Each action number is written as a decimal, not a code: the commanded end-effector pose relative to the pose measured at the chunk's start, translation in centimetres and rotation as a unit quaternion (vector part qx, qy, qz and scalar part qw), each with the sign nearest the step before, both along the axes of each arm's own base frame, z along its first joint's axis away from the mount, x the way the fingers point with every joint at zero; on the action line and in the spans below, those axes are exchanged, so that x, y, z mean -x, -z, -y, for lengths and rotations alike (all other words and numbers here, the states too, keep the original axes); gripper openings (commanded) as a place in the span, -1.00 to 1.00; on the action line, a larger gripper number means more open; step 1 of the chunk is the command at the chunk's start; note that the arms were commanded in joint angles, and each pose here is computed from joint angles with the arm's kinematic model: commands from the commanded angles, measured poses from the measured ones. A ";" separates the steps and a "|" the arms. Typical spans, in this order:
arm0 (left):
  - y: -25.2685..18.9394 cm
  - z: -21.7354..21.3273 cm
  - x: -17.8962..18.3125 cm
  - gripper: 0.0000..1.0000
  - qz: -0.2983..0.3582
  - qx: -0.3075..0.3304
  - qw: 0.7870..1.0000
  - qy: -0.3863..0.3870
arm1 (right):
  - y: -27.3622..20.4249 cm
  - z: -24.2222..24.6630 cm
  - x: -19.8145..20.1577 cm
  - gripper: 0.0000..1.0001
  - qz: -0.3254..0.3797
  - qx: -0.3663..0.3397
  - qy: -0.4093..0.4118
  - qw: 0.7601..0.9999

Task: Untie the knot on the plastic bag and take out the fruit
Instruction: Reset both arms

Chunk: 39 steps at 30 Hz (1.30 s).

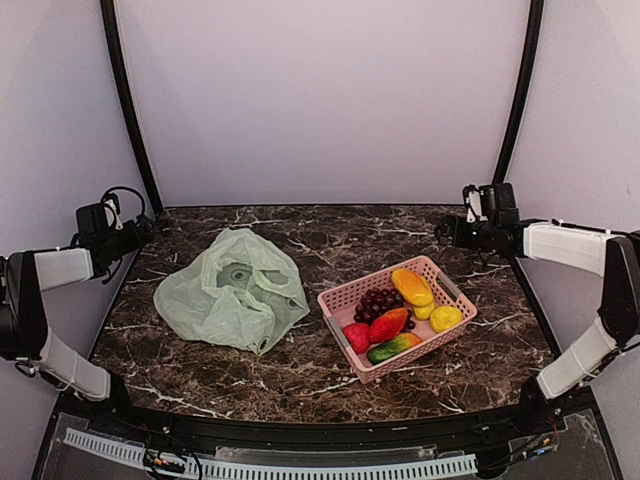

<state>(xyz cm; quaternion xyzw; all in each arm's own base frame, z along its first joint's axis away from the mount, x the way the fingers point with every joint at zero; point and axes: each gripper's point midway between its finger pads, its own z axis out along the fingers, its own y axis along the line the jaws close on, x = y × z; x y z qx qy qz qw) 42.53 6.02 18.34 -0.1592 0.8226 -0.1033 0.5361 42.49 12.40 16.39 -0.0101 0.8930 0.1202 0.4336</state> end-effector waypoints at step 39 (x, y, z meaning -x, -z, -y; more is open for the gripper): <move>5.8 0.0 6.7 0.98 0.081 -0.131 0.988 -0.010 | -0.2 13.1 8.9 0.97 0.288 0.085 0.092 0.950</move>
